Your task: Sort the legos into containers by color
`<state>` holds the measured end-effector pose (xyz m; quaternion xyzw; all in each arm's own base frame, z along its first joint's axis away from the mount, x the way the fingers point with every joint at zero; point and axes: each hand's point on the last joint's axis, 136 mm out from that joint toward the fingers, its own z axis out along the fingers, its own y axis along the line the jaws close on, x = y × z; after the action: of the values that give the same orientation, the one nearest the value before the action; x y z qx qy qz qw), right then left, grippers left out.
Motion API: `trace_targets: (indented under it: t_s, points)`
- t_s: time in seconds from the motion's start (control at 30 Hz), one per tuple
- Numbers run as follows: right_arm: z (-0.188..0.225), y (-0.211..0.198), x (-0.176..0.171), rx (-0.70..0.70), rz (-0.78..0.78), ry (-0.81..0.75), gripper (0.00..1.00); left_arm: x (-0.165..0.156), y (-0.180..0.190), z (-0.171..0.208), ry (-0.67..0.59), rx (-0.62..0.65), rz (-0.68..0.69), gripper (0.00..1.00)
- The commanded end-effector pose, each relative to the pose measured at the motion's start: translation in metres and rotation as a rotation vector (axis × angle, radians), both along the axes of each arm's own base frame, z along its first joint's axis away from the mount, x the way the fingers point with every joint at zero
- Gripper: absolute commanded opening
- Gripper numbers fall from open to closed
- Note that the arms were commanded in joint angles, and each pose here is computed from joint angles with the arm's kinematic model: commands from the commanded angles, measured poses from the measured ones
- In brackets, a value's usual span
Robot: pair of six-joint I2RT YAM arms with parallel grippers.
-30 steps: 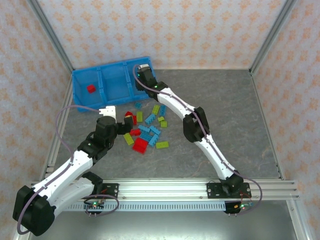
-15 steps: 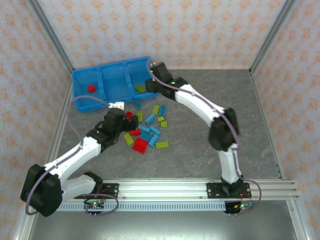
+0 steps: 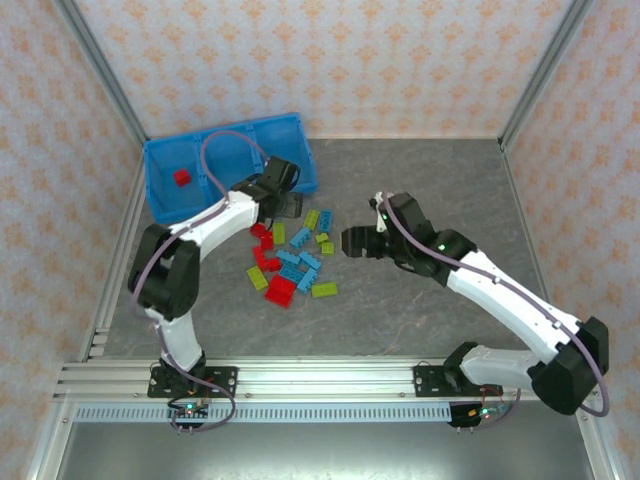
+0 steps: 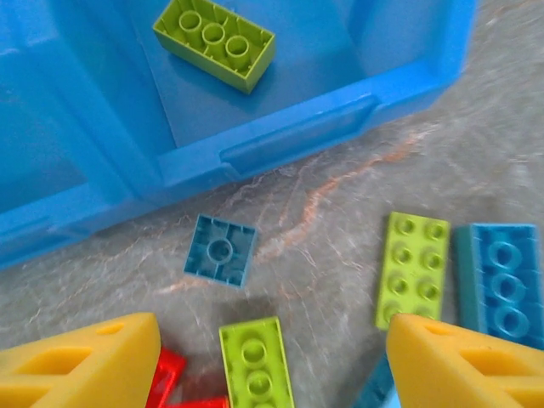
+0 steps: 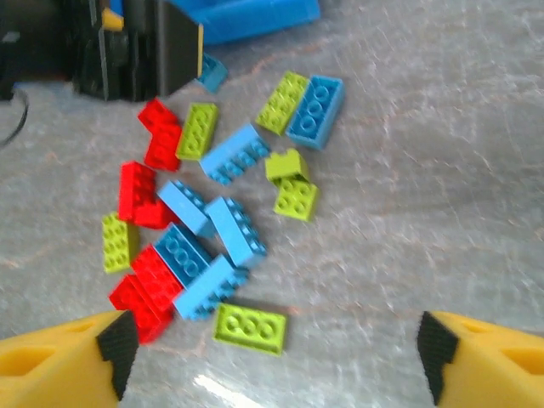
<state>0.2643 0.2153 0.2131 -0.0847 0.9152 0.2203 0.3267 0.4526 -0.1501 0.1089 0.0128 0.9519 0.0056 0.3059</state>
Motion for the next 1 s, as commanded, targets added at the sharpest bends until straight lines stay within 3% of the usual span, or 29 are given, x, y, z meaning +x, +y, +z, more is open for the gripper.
trace_targets:
  t_s: [0.0,0.1,0.27,0.57,0.87,0.97]
  points:
    - [0.017,-0.013,-0.002,0.022,-0.052,-0.061,0.94,0.000,0.011,-0.025,0.097,0.053,-0.005,0.71]
    - [0.021,-0.013,-0.001,0.017,-0.047,-0.079,1.00,0.008,0.014,-0.037,0.104,0.073,0.008,0.71]
    - [0.020,-0.008,0.003,0.012,-0.035,-0.073,0.99,0.019,0.022,-0.055,0.115,0.098,0.024,0.71]
    - [0.019,-0.005,0.008,0.009,-0.043,-0.060,0.99,0.029,0.023,-0.078,0.152,0.073,0.018,0.61]
    - [0.018,0.000,0.011,0.017,-0.049,-0.044,0.99,0.019,0.009,-0.074,0.153,-0.001,-0.053,0.30]
    - [0.019,0.001,0.013,0.025,-0.055,-0.046,0.99,0.008,0.005,-0.055,0.126,-0.045,-0.079,0.25]
